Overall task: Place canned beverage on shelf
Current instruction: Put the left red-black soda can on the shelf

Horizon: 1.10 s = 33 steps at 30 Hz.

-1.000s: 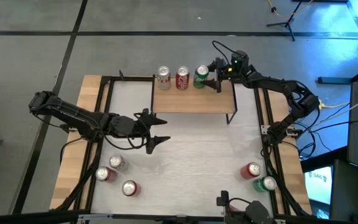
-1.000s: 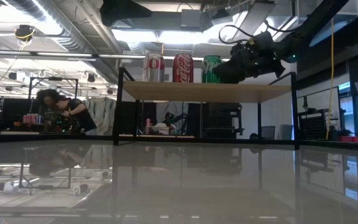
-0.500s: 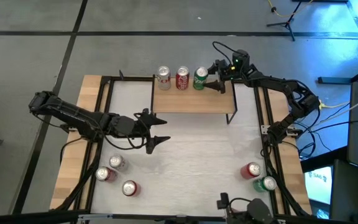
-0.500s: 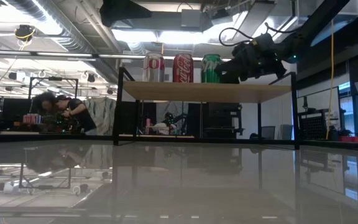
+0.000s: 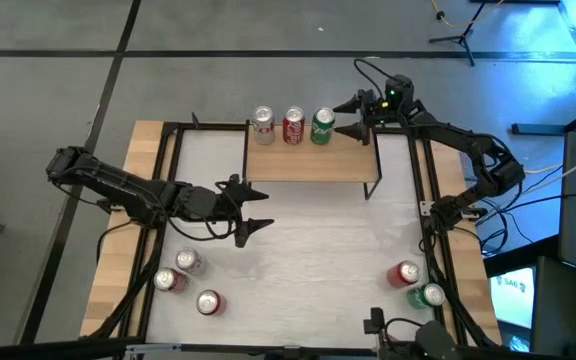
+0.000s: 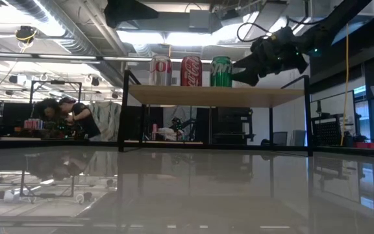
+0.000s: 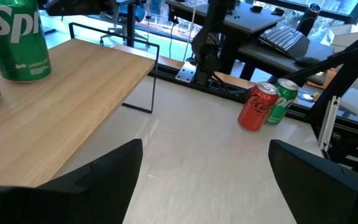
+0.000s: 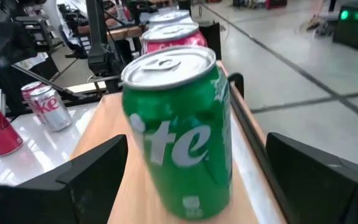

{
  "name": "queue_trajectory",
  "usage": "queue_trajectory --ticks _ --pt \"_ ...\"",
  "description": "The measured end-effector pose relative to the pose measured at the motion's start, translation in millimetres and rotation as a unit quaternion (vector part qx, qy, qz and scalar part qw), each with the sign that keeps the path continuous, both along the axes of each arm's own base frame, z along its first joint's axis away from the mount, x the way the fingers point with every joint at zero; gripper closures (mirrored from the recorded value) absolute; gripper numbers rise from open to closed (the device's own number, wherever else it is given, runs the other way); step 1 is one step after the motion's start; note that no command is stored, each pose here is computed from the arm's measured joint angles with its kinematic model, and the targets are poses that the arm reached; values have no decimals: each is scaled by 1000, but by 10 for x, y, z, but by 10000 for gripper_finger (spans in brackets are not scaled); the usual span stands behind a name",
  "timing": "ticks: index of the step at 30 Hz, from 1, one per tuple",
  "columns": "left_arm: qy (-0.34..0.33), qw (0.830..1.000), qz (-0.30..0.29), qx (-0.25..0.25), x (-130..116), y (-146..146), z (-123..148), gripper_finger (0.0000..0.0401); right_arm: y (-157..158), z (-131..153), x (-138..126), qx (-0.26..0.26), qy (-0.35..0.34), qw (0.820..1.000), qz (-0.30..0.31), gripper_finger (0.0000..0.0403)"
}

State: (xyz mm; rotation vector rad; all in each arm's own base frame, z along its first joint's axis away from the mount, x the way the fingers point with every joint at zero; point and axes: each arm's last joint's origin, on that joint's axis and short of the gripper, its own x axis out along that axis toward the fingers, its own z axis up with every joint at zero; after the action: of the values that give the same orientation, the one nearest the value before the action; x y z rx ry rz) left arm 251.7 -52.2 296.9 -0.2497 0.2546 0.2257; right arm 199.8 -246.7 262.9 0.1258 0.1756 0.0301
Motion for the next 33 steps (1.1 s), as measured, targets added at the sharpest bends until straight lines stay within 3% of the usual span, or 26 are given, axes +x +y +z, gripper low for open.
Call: queue_trajectory --ticks 8,18,24,33 --pt "-9 1000 0 -3 6 -2 17 62 204 221 -151 15 11 1000 -1 26" --pt "-112 992 -43 -41 40 -53 217 62 595 590 -421 7 6 1000 -4 26" --pt "-136 988 -52 -46 36 -114 394 62 849 721 -592 18 13 1000 -1 26" --pt "-39 997 -33 -52 111 -276 625 62 1185 800 -703 27 19 999 30 26"
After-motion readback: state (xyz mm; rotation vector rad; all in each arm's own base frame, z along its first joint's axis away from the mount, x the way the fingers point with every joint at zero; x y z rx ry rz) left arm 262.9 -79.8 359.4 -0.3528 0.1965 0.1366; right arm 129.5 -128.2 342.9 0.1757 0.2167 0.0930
